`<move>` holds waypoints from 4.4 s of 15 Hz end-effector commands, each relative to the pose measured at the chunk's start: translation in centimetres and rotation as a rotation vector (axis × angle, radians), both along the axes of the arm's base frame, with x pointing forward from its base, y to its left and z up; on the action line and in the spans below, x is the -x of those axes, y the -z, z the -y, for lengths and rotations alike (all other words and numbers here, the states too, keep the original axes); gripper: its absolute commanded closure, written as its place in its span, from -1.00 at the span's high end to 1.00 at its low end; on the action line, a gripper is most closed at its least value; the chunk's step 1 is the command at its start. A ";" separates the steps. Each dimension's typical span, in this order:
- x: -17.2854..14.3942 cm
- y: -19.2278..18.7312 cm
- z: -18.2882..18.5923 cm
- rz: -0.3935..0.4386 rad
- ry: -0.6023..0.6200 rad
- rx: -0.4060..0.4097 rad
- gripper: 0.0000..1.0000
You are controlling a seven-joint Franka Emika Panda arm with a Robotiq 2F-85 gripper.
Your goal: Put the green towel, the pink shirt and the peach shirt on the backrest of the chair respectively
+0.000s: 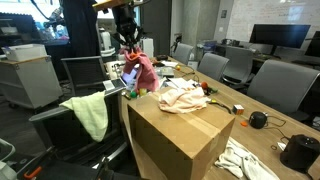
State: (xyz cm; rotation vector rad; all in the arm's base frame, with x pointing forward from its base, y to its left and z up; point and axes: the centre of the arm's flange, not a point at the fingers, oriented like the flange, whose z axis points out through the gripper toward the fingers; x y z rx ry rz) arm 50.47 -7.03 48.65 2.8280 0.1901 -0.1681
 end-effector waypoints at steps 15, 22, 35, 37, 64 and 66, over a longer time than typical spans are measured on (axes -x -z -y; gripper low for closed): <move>1.2 -0.9 -12.5 -0.062 -0.247 0.166 -0.97; 1.3 -0.8 -15.6 -0.067 -0.331 0.204 -0.97; 2.3 -0.4 -20.4 -0.123 -0.565 0.193 -0.97; 2.4 -0.2 -20.8 -0.131 -0.594 0.190 -0.97; 3.0 0.0 -22.9 -0.211 -0.796 0.194 0.51; 2.9 0.0 -22.5 -0.211 -0.790 0.188 0.81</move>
